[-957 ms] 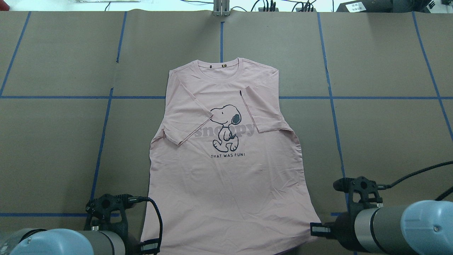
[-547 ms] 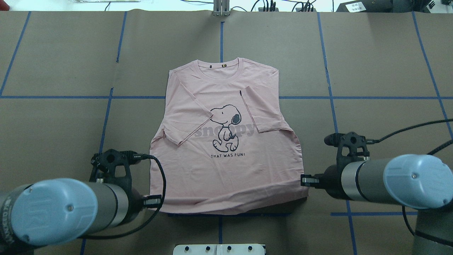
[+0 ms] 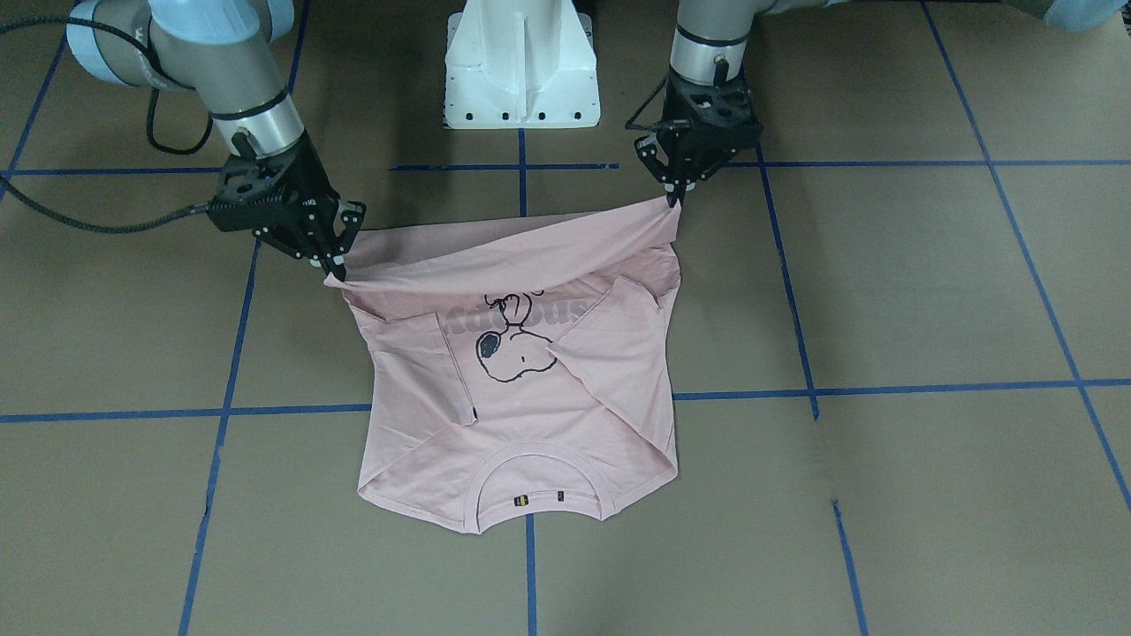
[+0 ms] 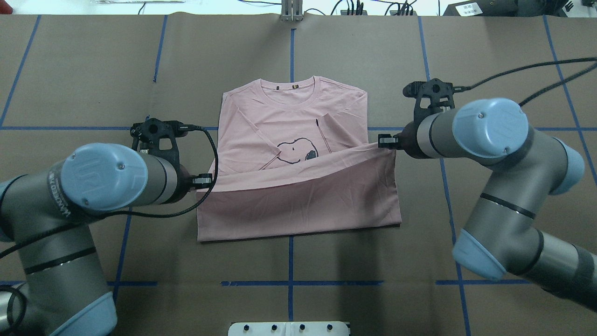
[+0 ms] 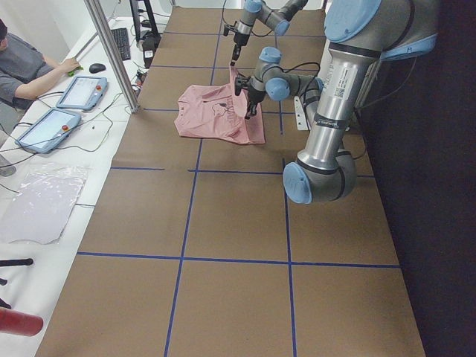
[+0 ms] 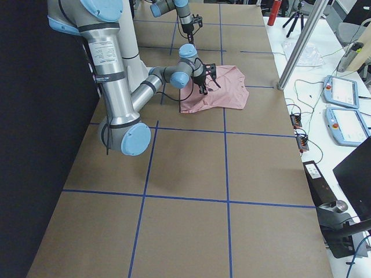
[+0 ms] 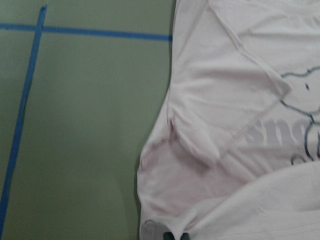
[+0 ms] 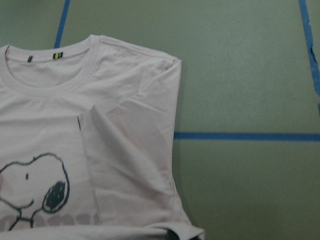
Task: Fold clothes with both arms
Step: 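Lift the hem with both grippers and fold it toward the collar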
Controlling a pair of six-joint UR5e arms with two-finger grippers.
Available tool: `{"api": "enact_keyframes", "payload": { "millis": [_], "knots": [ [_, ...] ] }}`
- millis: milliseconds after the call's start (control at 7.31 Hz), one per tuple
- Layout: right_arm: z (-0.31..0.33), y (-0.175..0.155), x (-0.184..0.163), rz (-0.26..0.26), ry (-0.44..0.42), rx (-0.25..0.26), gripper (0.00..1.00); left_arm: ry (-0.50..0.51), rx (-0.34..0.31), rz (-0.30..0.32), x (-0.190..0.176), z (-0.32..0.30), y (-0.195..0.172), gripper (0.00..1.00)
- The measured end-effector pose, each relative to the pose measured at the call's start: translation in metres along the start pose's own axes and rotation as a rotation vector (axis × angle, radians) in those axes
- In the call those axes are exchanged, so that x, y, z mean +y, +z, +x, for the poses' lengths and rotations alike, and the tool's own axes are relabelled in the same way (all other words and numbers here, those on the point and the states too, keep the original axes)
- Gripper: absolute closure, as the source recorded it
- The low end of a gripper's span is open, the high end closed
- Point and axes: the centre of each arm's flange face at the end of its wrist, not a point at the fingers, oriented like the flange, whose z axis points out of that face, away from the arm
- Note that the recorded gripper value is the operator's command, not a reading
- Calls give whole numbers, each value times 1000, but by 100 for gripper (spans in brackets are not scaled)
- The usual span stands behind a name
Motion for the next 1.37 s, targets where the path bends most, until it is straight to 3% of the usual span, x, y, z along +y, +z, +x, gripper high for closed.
{"api": "enact_keyframes", "payload": {
  "millis": [547,957,1367],
  "knots": [
    [0,66,-91,37,24,102,100,-33,-12,130,-114,-18,80,100],
    [20,123,-122,74,34,85,100,-40,-4,150,-133,-28,125,100],
    [-2,126,-139,92,32,61,100,-59,-13,169,-161,-19,134,100]
  ]
}}
